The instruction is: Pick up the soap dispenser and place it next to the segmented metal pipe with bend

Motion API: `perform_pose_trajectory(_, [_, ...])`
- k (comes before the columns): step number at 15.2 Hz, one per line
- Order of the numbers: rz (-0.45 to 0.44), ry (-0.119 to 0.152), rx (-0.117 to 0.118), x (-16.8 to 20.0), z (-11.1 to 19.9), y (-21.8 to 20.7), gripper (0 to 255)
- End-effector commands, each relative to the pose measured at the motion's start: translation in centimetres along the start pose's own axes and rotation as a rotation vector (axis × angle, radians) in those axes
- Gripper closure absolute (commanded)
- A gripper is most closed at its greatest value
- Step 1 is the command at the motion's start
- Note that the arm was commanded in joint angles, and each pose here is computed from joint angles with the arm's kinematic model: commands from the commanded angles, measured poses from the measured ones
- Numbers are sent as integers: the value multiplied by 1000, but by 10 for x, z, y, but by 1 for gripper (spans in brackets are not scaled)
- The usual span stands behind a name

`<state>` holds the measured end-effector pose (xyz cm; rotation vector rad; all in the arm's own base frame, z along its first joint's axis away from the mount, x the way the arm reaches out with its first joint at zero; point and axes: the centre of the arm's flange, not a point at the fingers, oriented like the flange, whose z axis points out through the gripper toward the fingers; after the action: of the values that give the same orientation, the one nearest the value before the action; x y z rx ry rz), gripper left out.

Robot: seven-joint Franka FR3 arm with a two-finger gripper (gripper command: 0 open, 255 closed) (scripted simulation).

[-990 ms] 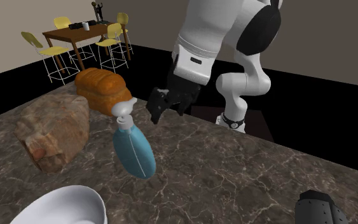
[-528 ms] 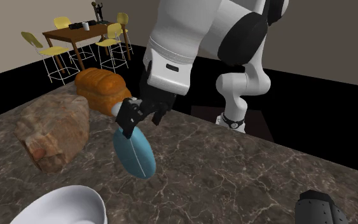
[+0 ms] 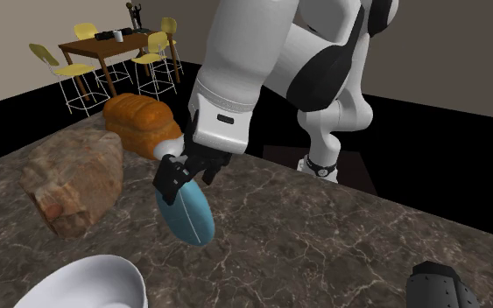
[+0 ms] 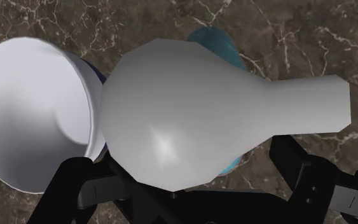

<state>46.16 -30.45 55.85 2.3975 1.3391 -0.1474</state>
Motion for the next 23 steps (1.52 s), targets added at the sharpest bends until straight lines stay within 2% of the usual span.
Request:
perform_pose_trajectory(1, [0,0,0,0,1,0,0])
perform_pose_trajectory(6, [0,0,0,0,1,0,0])
perform_pose_trajectory(7, [0,0,0,0,1,0,255])
perform_pose_trajectory(16, [0,0,0,0,1,0,255])
perform_pose_trajectory(23, [0,0,0,-10,-32,10,255])
